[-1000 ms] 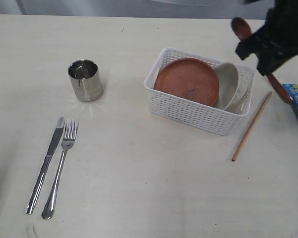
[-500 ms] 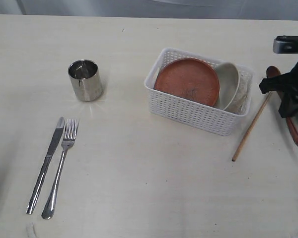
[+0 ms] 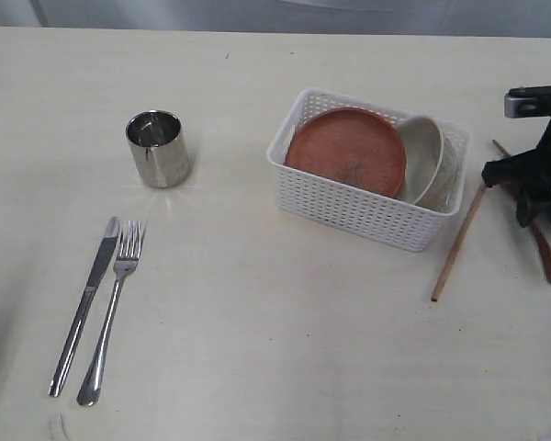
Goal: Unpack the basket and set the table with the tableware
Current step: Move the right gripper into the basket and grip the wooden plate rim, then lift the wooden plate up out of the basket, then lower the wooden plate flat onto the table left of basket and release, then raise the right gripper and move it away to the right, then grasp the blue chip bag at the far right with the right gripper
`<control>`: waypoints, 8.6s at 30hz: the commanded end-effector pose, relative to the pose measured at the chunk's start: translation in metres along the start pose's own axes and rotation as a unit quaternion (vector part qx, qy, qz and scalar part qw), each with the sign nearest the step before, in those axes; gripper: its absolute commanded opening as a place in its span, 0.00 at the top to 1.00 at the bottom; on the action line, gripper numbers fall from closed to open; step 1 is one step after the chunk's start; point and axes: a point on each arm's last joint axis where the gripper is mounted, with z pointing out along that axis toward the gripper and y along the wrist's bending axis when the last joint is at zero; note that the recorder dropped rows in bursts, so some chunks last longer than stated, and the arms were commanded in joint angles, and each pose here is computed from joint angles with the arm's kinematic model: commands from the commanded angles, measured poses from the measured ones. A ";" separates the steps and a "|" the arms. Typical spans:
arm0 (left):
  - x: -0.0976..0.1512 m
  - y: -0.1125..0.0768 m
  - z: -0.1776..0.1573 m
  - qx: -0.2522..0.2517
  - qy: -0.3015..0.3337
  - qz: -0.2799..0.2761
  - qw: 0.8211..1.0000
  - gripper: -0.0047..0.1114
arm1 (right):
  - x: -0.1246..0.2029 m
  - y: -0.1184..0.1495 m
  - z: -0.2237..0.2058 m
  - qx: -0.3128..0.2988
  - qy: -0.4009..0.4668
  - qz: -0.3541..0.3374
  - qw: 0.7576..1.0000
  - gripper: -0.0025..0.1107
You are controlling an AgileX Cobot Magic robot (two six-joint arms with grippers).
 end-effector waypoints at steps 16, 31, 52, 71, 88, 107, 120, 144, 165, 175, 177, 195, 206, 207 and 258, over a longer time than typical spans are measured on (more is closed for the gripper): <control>0.000 0.000 0.000 0.003 -0.004 -0.003 1.000 0.96 | -0.015 0.068 -0.143 -0.248 -0.240 -0.199 0.917 0.57; 0.000 0.000 0.000 0.003 -0.004 -0.003 1.000 0.96 | -0.049 0.132 -0.079 -0.042 -0.114 -0.211 0.970 0.57; 0.000 0.000 0.000 0.003 -0.004 -0.003 1.000 0.96 | -0.063 0.149 -0.041 -0.040 -0.103 -0.199 0.974 0.57; 0.000 0.000 0.000 0.003 -0.004 -0.003 1.000 0.96 | -0.060 0.156 -0.052 -0.042 -0.117 -0.209 0.970 0.98; 0.000 0.000 0.000 0.003 -0.004 -0.003 1.000 0.96 | -0.033 0.143 -0.133 -0.053 -0.224 -0.231 0.945 0.98; 0.000 0.000 0.000 0.003 -0.004 -0.003 1.000 0.96 | 0.032 0.123 -0.222 -0.103 -0.283 -0.213 0.929 0.98; 0.000 0.000 0.000 0.003 -0.004 -0.003 1.000 0.96 | 0.090 0.141 -0.200 -0.216 -0.175 -0.213 0.937 0.98; 0.000 0.000 0.000 0.003 -0.004 -0.003 1.000 0.96 | 0.093 0.155 -0.038 -0.196 -0.098 -0.136 0.966 0.98; 0.000 0.000 0.000 0.003 -0.004 -0.002 1.000 0.96 | -0.028 0.203 0.014 -0.181 -0.152 -0.105 0.966 0.98; 0.000 0.000 0.000 0.003 -0.004 -0.002 1.000 0.96 | -0.015 0.200 -0.021 -0.191 -0.147 -0.155 0.958 0.65; 0.000 0.000 0.000 0.003 -0.004 -0.002 1.000 0.96 | -0.007 0.196 -0.050 -0.196 -0.172 -0.168 0.951 0.60; 0.000 0.000 0.000 0.003 -0.004 -0.003 1.000 0.96 | 0.006 -0.077 -0.066 0.026 -0.087 0.162 0.983 0.41; 0.000 0.000 0.000 0.003 -0.004 -0.003 1.000 0.96 | -0.021 -0.053 -0.018 0.020 -0.047 0.112 0.992 0.41; 0.000 0.000 0.000 0.003 -0.004 -0.003 1.000 0.96 | -0.024 -0.050 -0.016 0.023 -0.052 0.104 0.993 0.41; 0.000 0.000 0.000 0.003 -0.004 -0.002 1.000 0.96 | -0.028 -0.038 -0.011 0.099 -0.034 0.035 0.994 0.58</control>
